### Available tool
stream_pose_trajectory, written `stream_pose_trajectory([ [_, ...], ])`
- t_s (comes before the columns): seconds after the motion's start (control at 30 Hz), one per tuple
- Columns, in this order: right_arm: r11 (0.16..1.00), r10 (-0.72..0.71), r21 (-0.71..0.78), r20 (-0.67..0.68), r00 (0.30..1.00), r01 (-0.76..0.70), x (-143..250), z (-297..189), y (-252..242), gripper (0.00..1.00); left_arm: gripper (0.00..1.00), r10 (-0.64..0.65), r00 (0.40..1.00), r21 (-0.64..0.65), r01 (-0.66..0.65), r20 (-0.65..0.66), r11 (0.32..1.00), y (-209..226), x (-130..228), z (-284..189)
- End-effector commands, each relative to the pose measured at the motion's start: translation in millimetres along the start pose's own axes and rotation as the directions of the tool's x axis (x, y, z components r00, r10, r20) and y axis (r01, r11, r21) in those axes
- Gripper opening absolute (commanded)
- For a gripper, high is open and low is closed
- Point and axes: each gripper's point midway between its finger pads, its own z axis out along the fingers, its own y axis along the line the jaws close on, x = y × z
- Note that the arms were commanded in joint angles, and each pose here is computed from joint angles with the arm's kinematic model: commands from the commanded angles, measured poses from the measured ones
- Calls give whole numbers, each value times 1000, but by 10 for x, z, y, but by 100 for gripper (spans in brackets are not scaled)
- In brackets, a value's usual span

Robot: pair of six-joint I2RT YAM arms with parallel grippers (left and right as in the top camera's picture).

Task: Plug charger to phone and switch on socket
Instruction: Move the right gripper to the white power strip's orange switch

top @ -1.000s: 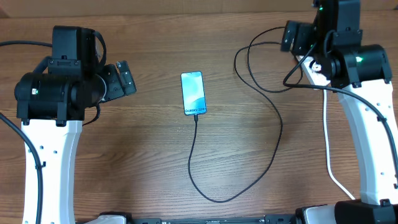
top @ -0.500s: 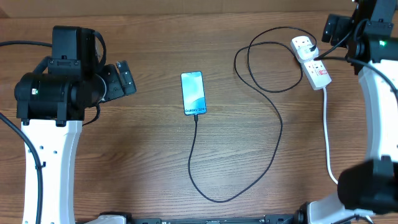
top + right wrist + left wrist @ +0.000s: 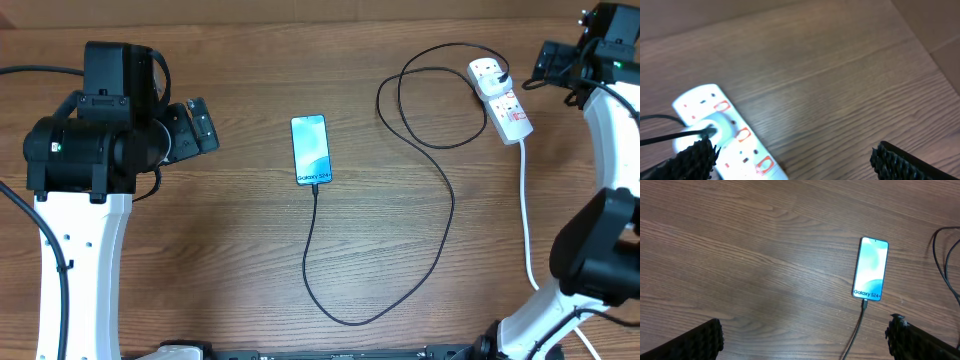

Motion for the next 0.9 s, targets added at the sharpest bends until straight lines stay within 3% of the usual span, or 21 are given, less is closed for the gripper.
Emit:
stream_pose_trajectory([
  [0.0, 1000, -10, -14, -45, 999, 10, 157, 263, 74, 100, 100, -15, 1000, 8, 15, -7, 1000, -22, 1, 16],
  [0.27, 1000, -16, -9, -78, 997, 16, 337, 644, 136, 100, 100, -15, 1000, 8, 15, -7, 1000, -22, 1, 16],
  [0.87, 1000, -15, -4, -90, 996, 15, 429, 806, 156, 100, 100, -15, 1000, 8, 15, -7, 1000, -22, 1, 16],
])
